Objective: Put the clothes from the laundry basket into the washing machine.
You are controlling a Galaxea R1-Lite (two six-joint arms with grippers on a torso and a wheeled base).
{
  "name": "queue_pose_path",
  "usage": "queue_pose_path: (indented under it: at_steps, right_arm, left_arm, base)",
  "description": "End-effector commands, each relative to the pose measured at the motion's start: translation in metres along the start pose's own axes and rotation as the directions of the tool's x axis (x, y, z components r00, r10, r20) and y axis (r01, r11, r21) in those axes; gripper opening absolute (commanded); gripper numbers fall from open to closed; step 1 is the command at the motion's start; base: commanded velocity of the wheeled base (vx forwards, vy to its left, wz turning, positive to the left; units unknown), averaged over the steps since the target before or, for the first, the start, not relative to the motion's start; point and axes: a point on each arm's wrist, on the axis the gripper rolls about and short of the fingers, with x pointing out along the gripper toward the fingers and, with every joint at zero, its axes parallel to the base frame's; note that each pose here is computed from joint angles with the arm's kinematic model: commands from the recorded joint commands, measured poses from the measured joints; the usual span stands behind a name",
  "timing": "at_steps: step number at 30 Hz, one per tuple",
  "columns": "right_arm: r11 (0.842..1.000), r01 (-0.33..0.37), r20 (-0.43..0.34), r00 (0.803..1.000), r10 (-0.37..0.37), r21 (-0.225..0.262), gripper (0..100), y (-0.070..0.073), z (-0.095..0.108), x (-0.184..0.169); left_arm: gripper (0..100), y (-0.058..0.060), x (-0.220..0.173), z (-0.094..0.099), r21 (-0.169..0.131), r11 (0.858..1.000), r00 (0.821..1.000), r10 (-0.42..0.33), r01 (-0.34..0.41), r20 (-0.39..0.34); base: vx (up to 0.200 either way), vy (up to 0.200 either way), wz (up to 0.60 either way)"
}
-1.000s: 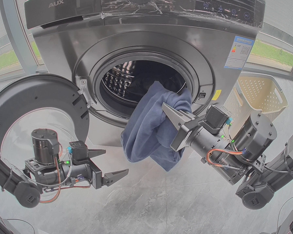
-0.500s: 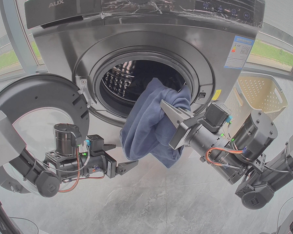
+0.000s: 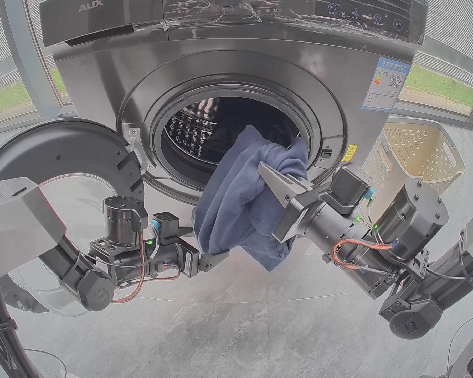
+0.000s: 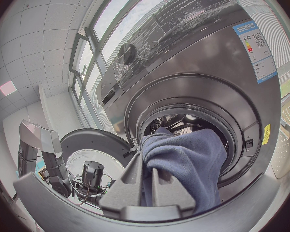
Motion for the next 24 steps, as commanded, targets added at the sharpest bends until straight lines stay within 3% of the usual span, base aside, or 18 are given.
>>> queue_pose_path:
  at_steps: [1,13,15,16,17,18,24]
  right_arm:
    - [1.0,0.001,-0.005,1.0,-0.001,-0.001,0,0.0,-0.001,-0.001]
    - [1.0,0.005,-0.02,1.0,-0.005,0.001,0,-0.002,-0.005,-0.002]
    - [1.0,0.017,-0.039,0.999,-0.017,-0.004,0,-0.006,-0.011,-0.002]
    - [1.0,0.017,-0.039,0.999,-0.017,-0.004,0,-0.006,-0.011,-0.002]
    - [0.999,0.032,-0.069,0.997,-0.033,-0.01,0,-0.011,-0.022,0.0]
    - [0.999,0.042,-0.084,0.996,-0.043,-0.013,0,-0.014,-0.028,0.0]
    - [0.998,0.052,-0.169,0.984,-0.055,-0.022,0,-0.022,-0.055,-0.007]
  left_arm:
    - [0,0.001,0.006,0.0,0.003,1.0,1.0,0.002,-0.002,0.008]
    - [0,-0.013,0.004,0.003,0.037,0.999,0.996,-0.017,0.014,0.087]
    - [0,-0.025,-0.008,0.001,0.031,0.999,0.996,-0.044,0.041,0.082]
    - [0,-0.025,-0.008,0.001,0.031,0.999,0.996,-0.044,0.041,0.082]
    - [0,-0.039,-0.022,-0.002,0.028,0.997,0.993,-0.076,0.074,0.091]
    - [0,-0.045,-0.029,-0.002,0.028,0.996,0.991,-0.091,0.089,0.1]
    - [0,-0.068,-0.068,0.005,0.056,0.988,0.975,-0.15,0.143,0.165]
  base:
    - [0.0,0.0,0.0]
    - [0.0,0.0,0.0]
    - [0.0,0.0,0.0]
    - [0.0,0.0,0.0]
    - [0.0,0.0,0.0]
    - [0.0,0.0,0.0]
    - [0.0,0.0,0.0]
